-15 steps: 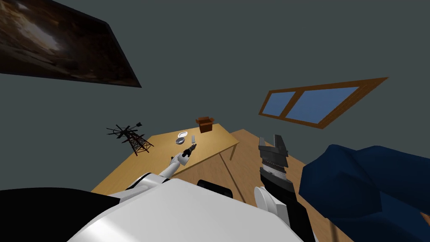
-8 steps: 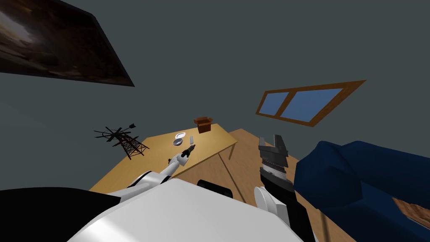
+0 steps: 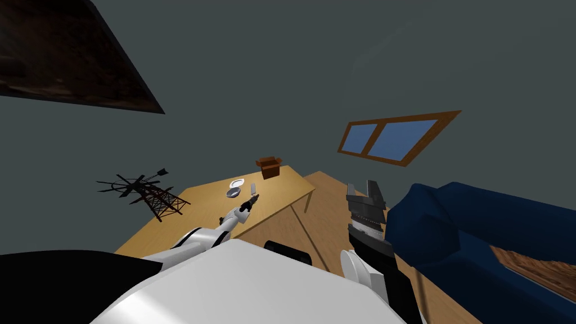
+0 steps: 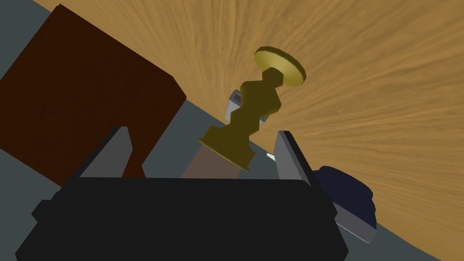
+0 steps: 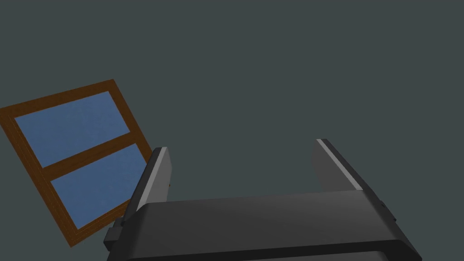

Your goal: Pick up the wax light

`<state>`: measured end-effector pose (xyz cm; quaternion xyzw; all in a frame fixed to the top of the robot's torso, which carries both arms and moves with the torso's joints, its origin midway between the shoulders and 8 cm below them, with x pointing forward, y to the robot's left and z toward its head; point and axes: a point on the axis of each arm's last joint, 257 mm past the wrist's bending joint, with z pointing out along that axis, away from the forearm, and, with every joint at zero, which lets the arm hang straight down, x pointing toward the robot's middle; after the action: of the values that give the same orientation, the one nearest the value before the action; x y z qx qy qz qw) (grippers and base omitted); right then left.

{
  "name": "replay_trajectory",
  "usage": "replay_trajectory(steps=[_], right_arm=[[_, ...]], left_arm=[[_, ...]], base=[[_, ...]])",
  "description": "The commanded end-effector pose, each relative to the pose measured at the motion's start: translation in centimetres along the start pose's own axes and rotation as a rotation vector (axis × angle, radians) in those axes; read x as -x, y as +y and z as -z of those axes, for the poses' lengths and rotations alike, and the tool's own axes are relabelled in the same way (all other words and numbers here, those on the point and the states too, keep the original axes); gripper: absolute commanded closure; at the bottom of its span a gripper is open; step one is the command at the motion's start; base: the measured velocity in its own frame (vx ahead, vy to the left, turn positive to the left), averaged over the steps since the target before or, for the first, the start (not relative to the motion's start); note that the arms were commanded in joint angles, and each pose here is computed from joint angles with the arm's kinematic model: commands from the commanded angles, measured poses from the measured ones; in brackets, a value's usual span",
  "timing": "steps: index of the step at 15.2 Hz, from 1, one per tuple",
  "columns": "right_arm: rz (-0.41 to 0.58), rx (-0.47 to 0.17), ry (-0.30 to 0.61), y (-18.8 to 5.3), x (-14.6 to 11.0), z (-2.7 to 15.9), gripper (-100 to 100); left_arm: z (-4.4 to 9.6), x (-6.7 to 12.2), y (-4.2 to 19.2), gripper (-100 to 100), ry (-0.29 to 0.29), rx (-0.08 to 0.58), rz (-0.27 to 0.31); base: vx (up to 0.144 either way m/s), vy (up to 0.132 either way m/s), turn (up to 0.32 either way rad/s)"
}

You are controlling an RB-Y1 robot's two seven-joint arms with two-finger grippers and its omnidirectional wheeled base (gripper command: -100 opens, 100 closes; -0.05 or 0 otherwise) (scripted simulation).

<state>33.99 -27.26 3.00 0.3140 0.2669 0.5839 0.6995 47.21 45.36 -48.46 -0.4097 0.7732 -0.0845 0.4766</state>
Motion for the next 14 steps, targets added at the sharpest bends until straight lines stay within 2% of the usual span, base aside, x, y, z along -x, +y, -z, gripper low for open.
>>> replay_trajectory(steps=[1, 5, 6, 14], right_arm=[[0.0, 0.0, 0.0, 0.0, 0.0, 0.0, 0], [0.0, 0.0, 0.0, 0.0, 0.0, 0.0, 0], [0.0, 0.0, 0.0, 0.0, 0.0, 0.0, 0], [0.0, 0.0, 0.0, 0.0, 0.0, 0.0, 0]], left_arm=[[0.0, 0.0, 0.0, 100, 0.0, 0.0, 0.0], [0.0, 0.0, 0.2, 100, 0.001, 0.003, -0.005], [-0.1, -0.5, -1.2, 100, 0.011, -0.014, -0.013], [0.0, -2.0, -4.4, 100, 0.042, -0.053, -0.041]], base=[[0.0, 0.0, 0.0], [-0.001, 0.001, 0.002], [-0.007, -0.001, 0.165], [-0.017, -0.002, 0.131]])
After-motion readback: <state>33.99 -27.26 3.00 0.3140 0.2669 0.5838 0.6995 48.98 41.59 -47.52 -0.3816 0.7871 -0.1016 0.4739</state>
